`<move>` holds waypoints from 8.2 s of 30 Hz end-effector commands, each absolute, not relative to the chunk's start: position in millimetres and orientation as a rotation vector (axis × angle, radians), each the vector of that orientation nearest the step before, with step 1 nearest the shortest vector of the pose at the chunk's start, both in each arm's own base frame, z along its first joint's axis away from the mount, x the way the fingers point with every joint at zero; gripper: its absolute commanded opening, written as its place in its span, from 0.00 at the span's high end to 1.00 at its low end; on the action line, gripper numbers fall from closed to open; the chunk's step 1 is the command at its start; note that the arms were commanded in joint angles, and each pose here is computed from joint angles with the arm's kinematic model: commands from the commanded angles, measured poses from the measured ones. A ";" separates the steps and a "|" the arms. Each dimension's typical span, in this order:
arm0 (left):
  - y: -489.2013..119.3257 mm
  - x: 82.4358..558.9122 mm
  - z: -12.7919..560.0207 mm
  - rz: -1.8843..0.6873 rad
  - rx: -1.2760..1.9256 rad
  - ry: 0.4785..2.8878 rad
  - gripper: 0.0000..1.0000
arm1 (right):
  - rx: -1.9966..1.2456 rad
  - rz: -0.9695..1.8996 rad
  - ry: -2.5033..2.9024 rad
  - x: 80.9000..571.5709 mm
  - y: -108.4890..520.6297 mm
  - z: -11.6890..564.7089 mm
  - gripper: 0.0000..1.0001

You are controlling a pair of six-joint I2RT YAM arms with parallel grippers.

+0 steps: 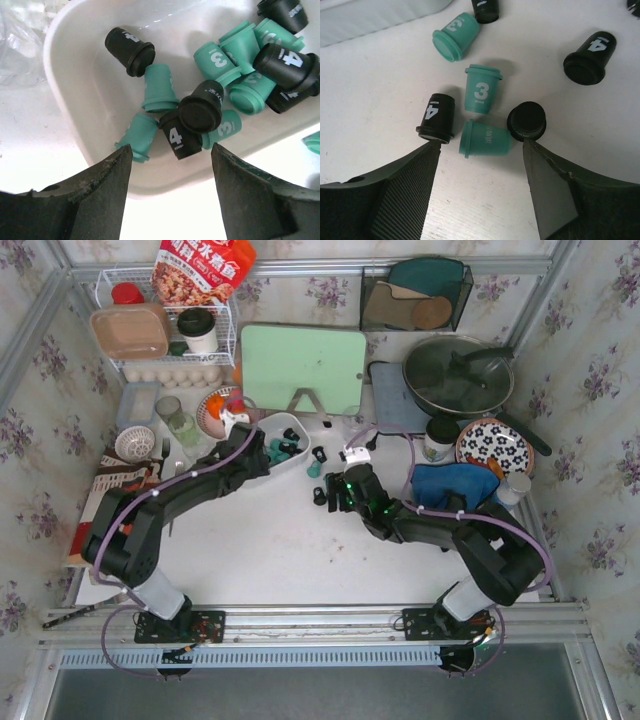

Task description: Mix the coffee capsules in the storage basket

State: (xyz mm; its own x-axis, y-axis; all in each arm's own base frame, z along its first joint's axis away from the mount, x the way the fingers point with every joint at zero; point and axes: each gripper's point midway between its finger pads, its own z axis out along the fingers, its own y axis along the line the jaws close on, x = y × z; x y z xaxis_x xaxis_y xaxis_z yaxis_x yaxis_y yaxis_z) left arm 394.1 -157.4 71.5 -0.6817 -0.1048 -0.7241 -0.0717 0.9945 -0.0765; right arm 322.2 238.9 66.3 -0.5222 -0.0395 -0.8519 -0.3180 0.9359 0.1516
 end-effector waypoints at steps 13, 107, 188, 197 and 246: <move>-188.8 344.0 142.8 -0.158 0.032 2.105 0.16 | -0.229 0.349 2.187 328.5 248.7 36.2 0.33; -204.4 263.7 132.6 -0.436 0.254 2.135 0.07 | -0.370 0.360 2.002 444.5 342.7 141.2 0.22; -255.8 343.9 134.3 -0.190 0.083 2.261 0.65 | -0.100 0.264 1.845 336.0 198.5 131.7 0.25; -180.7 379.9 143.3 -0.084 -0.078 2.239 0.63 | -0.112 0.238 1.878 339.4 200.4 118.6 0.25; -115.2 285.0 153.8 -0.238 -0.026 2.339 0.20 | -0.166 0.204 2.072 372.5 217.6 48.3 0.30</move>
